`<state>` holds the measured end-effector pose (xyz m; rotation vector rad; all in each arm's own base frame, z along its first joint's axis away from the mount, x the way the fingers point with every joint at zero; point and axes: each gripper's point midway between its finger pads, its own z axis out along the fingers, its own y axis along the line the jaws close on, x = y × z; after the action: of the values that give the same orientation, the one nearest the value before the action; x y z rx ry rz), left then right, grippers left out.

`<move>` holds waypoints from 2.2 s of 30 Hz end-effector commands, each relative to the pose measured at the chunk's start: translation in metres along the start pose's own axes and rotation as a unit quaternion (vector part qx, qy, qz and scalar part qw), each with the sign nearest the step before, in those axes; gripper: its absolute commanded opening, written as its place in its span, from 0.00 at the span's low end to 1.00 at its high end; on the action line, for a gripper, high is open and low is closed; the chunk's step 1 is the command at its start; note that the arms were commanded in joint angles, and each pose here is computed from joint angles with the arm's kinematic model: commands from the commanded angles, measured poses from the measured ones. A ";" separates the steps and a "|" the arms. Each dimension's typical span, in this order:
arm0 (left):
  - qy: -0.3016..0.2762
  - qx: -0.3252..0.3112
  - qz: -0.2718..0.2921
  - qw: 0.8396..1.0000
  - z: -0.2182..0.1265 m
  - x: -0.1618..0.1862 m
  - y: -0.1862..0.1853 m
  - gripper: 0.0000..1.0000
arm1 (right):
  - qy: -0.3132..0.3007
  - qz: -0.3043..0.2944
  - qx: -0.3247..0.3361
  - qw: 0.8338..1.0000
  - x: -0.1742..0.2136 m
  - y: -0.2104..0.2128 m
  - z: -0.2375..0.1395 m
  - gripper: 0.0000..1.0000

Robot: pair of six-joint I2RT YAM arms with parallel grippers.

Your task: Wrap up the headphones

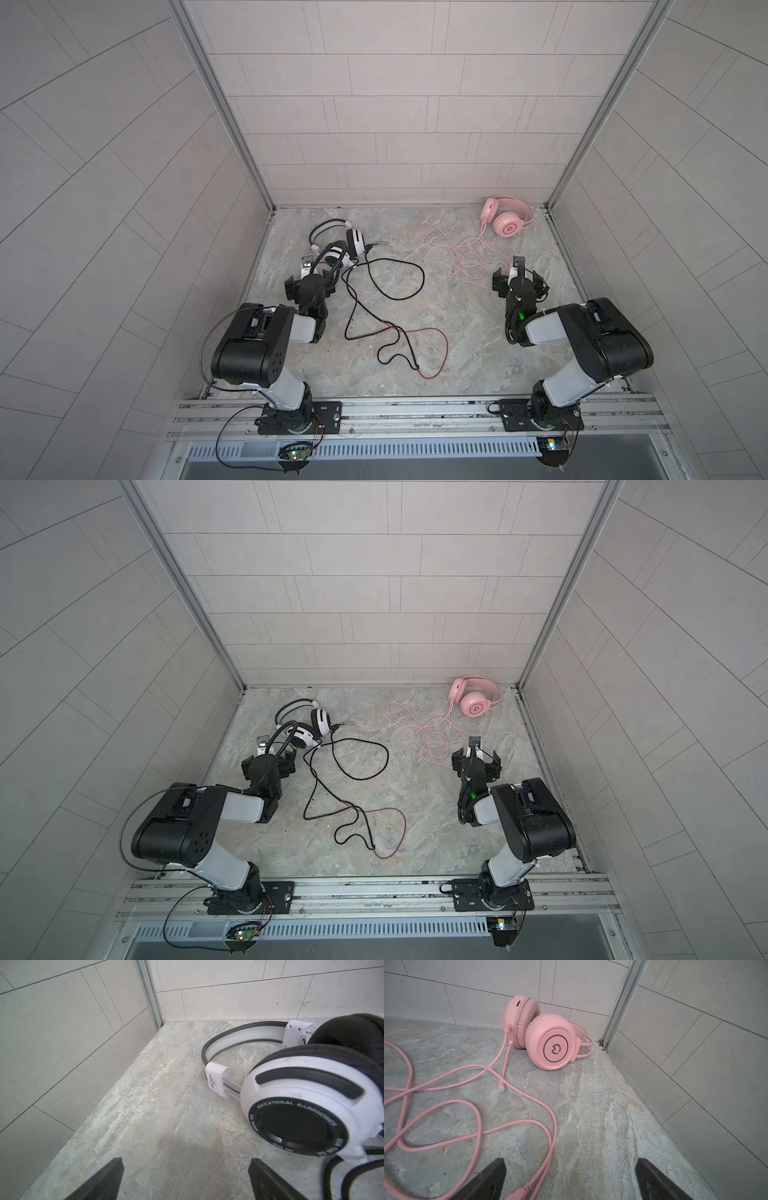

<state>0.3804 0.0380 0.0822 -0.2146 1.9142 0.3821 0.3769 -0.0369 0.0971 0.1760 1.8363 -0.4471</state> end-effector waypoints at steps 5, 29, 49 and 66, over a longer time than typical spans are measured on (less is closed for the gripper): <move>-0.021 -0.003 -0.010 1.000 0.002 -0.014 -0.001 1.00 | -0.005 -0.001 0.005 1.000 -0.004 -0.001 0.001 0.99; -0.020 -0.003 -0.009 1.000 0.002 -0.013 -0.001 1.00 | -0.005 -0.001 0.005 1.000 -0.004 -0.001 0.001 0.99; -0.019 -0.002 -0.010 1.000 0.003 -0.013 -0.001 1.00 | -0.004 -0.001 0.005 1.000 -0.004 -0.001 0.001 0.99; -0.042 -0.059 -0.033 0.997 -0.009 -0.017 0.019 1.00 | -0.028 0.026 0.019 0.999 -0.009 -0.014 -0.011 1.00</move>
<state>0.3762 0.0472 0.0924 -0.2765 1.8566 0.4438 0.3726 -0.0404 0.0993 0.1966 1.8198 -0.4529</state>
